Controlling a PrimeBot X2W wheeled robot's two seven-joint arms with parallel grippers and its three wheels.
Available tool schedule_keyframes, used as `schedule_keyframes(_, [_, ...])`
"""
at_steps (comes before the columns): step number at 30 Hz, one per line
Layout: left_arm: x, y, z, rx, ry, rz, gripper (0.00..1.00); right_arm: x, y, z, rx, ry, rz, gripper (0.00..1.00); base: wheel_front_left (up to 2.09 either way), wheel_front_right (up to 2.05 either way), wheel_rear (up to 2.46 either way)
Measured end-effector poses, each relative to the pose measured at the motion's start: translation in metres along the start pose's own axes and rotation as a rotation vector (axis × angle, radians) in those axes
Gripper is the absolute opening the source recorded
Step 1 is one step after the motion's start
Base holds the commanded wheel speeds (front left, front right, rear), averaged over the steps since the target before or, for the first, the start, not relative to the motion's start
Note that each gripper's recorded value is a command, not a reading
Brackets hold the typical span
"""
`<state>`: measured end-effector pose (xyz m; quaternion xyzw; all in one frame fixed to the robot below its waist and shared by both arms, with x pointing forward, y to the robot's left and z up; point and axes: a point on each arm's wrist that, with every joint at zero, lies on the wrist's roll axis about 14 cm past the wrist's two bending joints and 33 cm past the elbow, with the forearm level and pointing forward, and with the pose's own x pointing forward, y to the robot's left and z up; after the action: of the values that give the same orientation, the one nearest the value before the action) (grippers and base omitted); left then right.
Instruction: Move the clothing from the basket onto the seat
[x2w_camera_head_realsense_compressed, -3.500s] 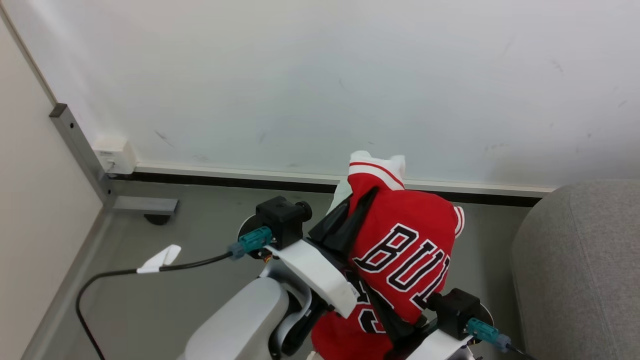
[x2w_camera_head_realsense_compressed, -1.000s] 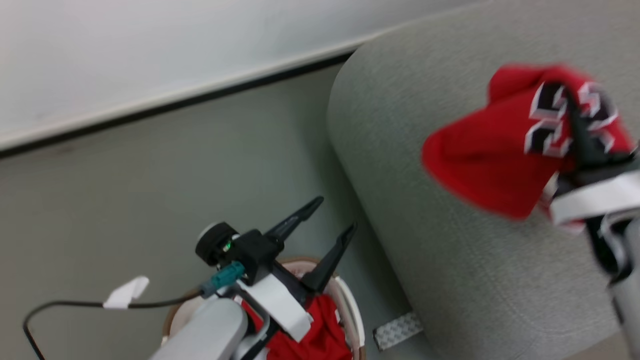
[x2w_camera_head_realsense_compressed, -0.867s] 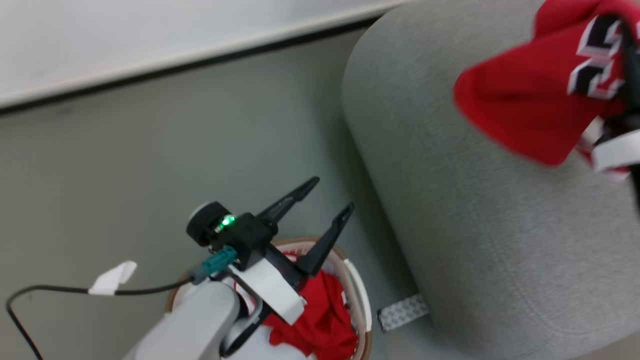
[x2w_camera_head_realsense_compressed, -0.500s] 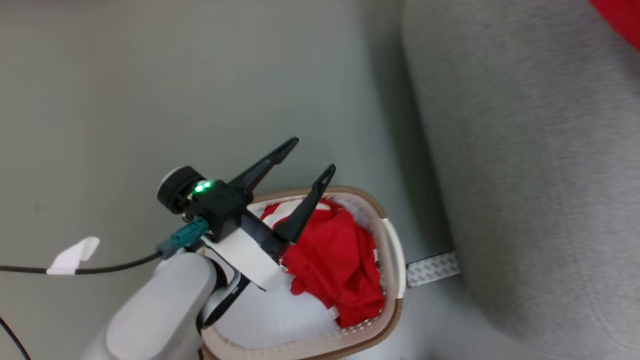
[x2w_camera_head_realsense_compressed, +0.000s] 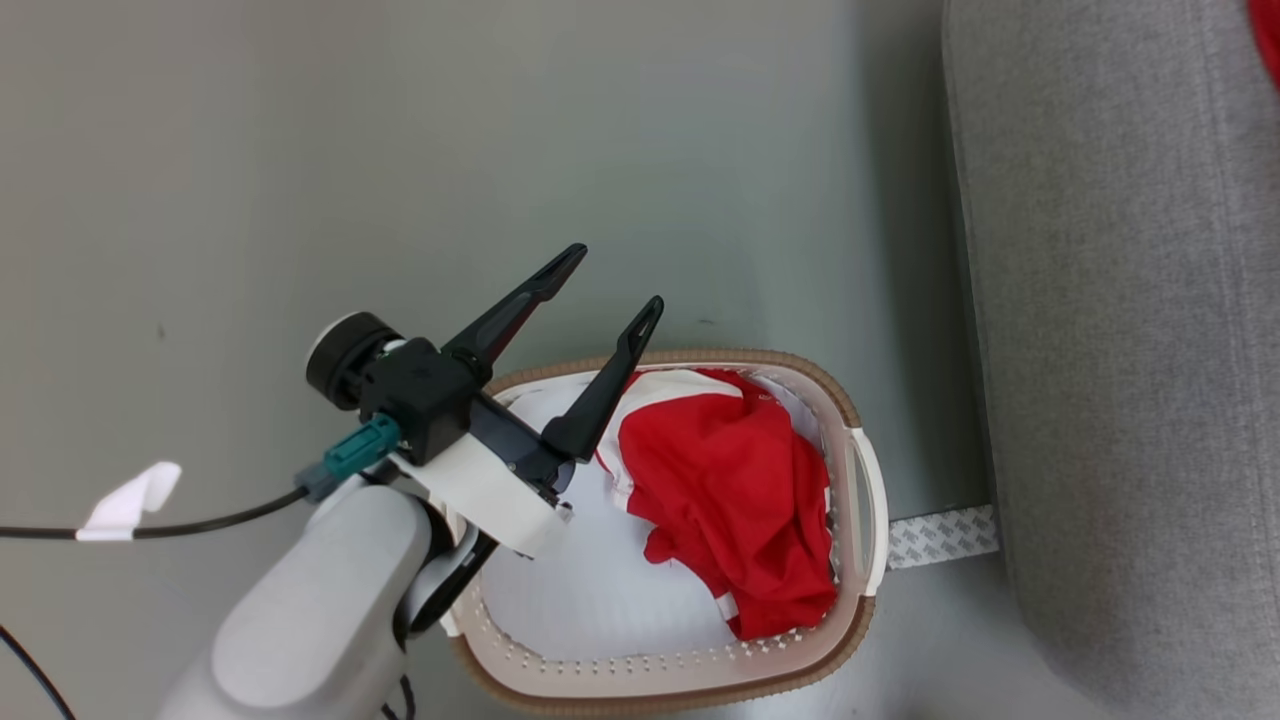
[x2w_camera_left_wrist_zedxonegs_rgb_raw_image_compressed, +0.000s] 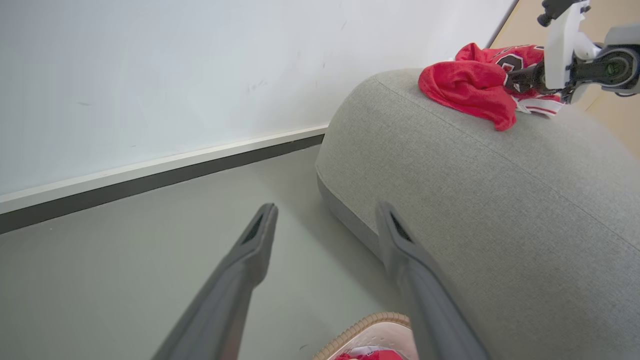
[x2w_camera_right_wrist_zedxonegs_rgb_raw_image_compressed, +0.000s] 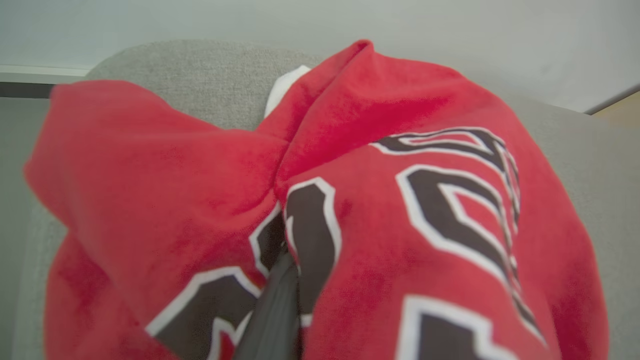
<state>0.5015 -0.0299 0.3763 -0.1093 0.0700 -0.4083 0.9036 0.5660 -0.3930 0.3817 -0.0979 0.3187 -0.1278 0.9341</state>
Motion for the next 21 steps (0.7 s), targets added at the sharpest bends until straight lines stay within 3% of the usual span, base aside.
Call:
schedule_keyframes(3, [0.0,-0.002,0.007,0.007,-0.009,0.003,1.0,-0.005,-0.002,0.003,-0.003,-0.012,0.003,0.04,0.0,0.0,0.0])
schedule_keyframes(4, [0.0,-0.002,0.009,0.01,-0.012,0.006,1.0,-0.008,-0.002,0.003,0.001,-0.013,0.006,0.41,0.0,0.0,0.0])
schedule_keyframes(5, [0.0,-0.003,0.011,0.014,-0.014,0.007,1.0,-0.011,-0.002,0.003,0.006,-0.015,0.009,1.0,0.0,0.0,0.0])
schedule_keyframes(17, [-0.012,-0.037,0.065,0.062,-0.081,0.017,1.0,-0.08,-0.003,-0.005,0.0,-0.014,0.078,1.0,0.0,0.0,0.0])
schedule_keyframes(21, [-0.024,-0.045,0.092,0.076,-0.124,0.054,1.0,-0.114,-0.023,0.004,-0.011,-0.057,0.075,1.0,0.0,0.0,0.0])
